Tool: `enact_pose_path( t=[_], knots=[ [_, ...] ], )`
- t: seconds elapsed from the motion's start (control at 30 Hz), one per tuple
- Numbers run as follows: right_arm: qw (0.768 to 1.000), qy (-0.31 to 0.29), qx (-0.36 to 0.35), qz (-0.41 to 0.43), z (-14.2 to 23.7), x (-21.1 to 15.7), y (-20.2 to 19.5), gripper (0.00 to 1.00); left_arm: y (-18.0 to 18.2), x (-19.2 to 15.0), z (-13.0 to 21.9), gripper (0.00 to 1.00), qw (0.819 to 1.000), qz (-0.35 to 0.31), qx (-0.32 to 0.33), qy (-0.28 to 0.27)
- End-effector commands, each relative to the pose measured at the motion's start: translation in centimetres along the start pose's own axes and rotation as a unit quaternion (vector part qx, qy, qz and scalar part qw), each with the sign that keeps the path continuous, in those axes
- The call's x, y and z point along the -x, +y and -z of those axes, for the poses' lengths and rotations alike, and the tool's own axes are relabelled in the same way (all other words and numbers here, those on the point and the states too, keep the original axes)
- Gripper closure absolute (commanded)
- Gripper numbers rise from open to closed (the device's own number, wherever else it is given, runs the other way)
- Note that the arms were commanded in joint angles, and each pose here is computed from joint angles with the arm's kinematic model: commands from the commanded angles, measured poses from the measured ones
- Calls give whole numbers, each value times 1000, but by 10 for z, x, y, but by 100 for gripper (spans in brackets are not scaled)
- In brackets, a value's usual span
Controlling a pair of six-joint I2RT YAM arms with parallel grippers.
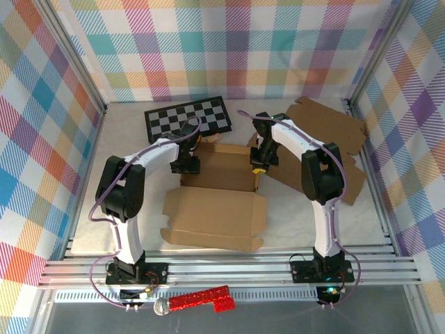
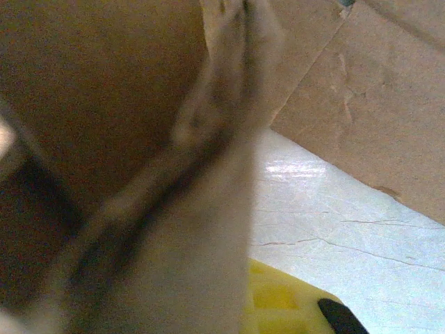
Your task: Fold the paper box
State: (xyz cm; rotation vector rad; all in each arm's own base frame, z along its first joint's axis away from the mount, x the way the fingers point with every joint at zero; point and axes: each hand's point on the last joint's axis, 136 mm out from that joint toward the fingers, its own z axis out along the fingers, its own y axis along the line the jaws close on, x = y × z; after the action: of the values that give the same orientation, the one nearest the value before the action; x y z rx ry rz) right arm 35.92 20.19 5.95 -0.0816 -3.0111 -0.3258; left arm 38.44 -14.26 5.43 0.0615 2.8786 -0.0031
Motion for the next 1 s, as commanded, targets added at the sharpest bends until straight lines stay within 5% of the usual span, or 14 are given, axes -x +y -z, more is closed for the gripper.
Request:
enact_pose_path(
  t=[0.0,0.33,0.47,0.7,0.97],
  knots=[
    [1000,-2,19,1,14,-8,7,100,-7,17,39,34,998,13,-44,-30],
    [999,-1,30,-18,16,-7,7,100,-16,37,92,30,988,78,-108,-76],
    [998,-9,47,-43,26,-5,6,100,11,35,146,33,971,180,-85,-133],
    [989,-28,100,-105,52,2,1,100,36,-20,205,39,918,331,-132,-176],
    [971,-58,144,-184,85,18,-12,100,32,-85,223,34,911,348,-182,-124]
  ],
)
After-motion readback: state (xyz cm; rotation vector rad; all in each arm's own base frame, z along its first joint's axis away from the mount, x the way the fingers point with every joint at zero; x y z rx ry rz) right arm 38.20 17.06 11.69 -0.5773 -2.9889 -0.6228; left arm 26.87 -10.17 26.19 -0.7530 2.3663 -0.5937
